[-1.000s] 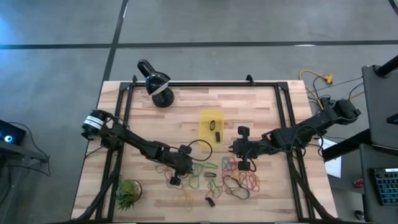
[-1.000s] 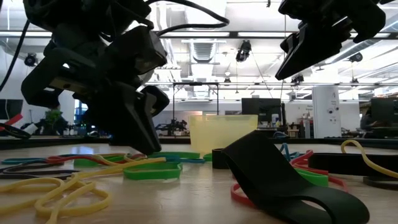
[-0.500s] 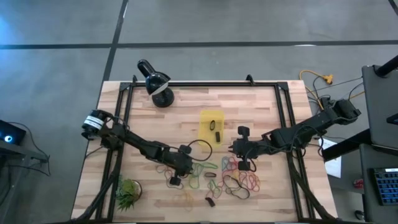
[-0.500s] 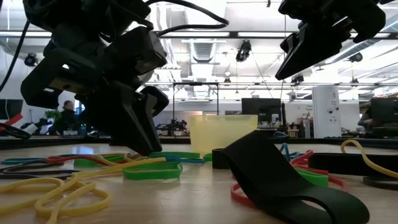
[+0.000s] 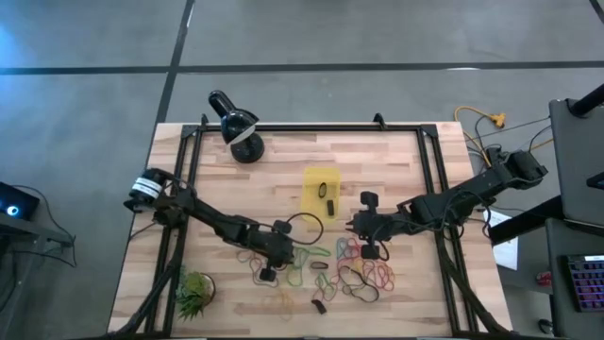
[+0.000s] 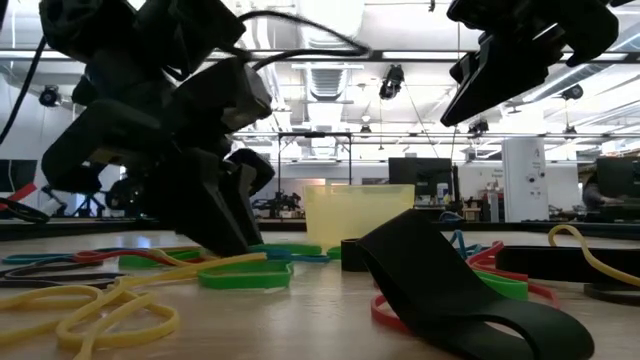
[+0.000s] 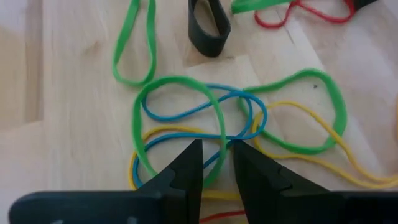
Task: Pick and place rubber bands into bin
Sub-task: Put the green rubber band into the yellow bin
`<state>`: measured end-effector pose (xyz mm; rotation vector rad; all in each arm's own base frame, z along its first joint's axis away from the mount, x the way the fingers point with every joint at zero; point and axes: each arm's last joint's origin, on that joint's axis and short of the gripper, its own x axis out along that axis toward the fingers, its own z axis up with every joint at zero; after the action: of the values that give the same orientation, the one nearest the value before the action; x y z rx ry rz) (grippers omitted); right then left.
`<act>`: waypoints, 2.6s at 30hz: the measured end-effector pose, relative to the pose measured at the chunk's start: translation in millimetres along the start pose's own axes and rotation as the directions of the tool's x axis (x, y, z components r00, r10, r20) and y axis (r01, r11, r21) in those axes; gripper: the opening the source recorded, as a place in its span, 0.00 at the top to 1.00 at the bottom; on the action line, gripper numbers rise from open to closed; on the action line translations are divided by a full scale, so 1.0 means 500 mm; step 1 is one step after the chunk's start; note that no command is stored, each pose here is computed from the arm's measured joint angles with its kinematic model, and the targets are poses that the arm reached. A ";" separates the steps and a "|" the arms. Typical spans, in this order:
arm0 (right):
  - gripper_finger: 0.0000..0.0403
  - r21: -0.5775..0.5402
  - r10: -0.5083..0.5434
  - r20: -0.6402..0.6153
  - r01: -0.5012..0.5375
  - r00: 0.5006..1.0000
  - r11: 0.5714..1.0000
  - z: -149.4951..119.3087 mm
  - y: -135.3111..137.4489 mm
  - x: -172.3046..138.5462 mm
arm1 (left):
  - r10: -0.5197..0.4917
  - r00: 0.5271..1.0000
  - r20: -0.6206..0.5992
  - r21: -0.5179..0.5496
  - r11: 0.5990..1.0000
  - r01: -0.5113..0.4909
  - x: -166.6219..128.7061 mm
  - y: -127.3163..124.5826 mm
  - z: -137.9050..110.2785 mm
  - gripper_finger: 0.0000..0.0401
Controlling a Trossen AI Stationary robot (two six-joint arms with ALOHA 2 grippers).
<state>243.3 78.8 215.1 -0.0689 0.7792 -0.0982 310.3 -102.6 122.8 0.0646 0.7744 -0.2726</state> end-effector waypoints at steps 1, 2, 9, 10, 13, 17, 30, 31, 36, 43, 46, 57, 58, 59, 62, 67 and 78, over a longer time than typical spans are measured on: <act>0.86 -0.001 0.001 0.000 -0.001 1.000 1.000 0.000 0.001 0.000 | 0.000 1.000 0.001 0.000 1.000 0.000 0.000 0.000 0.001 0.81; 0.86 -0.003 0.002 0.000 -0.002 1.000 1.000 0.000 0.002 -0.001 | 0.000 1.000 0.000 0.000 1.000 0.000 0.000 0.000 0.001 0.81; 0.86 -0.008 0.006 -0.003 -0.006 1.000 1.000 -0.004 0.004 -0.001 | 0.002 1.000 -0.002 -0.001 1.000 -0.002 -0.002 0.001 0.001 0.86; 0.86 -0.009 0.006 -0.004 -0.006 1.000 1.000 -0.005 0.004 0.000 | 0.002 1.000 -0.002 -0.001 1.000 -0.002 -0.002 0.002 0.001 0.88; 0.86 -0.001 0.005 -0.009 -0.005 1.000 1.000 -0.008 0.004 0.001 | 0.003 1.000 -0.002 -0.002 1.000 -0.003 -0.002 0.002 0.001 0.93; 0.86 0.006 0.002 -0.016 -0.002 1.000 1.000 -0.014 0.003 0.003 | 0.003 1.000 -0.002 -0.002 1.000 -0.003 -0.002 0.003 0.001 0.99; 0.86 0.027 -0.004 -0.039 0.005 0.999 1.000 -0.031 0.002 0.010 | -0.001 0.998 0.069 -0.002 1.000 0.001 -0.026 0.001 0.037 0.99; 0.86 0.027 -0.004 -0.040 0.005 0.999 1.000 -0.031 0.002 0.010 | -0.002 0.997 0.080 0.000 1.000 0.002 -0.031 0.000 0.041 0.99; 0.86 0.026 -0.004 -0.041 0.005 0.999 1.000 -0.032 0.002 0.010 | -0.004 0.992 0.128 0.024 1.000 0.001 -0.057 -0.001 0.059 0.99; 0.86 0.026 -0.007 -0.044 0.009 0.999 1.000 -0.037 0.001 0.012 | 0.115 0.973 0.201 0.044 0.991 -0.127 -0.091 0.005 0.084 0.99; 0.86 0.028 -0.011 -0.039 0.012 0.999 1.000 -0.038 0.001 0.013 | 0.216 0.946 0.242 0.070 0.969 -0.239 -0.108 0.011 0.099 0.99; 0.86 0.024 -0.002 -0.003 0.002 1.000 1.000 -0.034 0.002 0.015 | 0.544 0.736 0.402 0.125 0.764 -0.633 -0.134 0.067 0.141 0.99; 0.86 0.024 -0.002 -0.005 0.002 1.000 1.000 -0.034 0.002 0.015 | 0.547 0.731 0.408 0.119 0.762 -0.637 -0.135 0.078 0.142 0.99; 0.86 0.024 -0.002 -0.004 0.002 1.000 1.000 -0.034 0.002 0.015 | 0.544 0.732 0.411 0.114 0.766 -0.633 -0.136 0.090 0.143 0.99; 0.86 0.023 -0.003 -0.004 0.003 1.000 1.000 -0.034 0.002 0.015 | 0.546 0.740 0.392 0.089 0.778 -0.622 -0.134 0.124 0.137 0.99; 0.86 0.023 -0.003 -0.005 0.003 1.000 1.000 -0.034 0.002 0.015 | 0.578 0.742 0.340 0.059 0.774 -0.630 -0.111 0.170 0.120 0.99; 0.86 0.014 -0.003 -0.008 0.004 1.000 1.000 -0.035 0.002 0.015 | 0.577 0.753 0.317 0.066 0.778 -0.625 -0.046 0.194 0.092 0.97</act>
<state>236.4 78.6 197.5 -0.0562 0.7860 -0.1075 351.7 -11.2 167.6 0.4256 0.4087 0.2763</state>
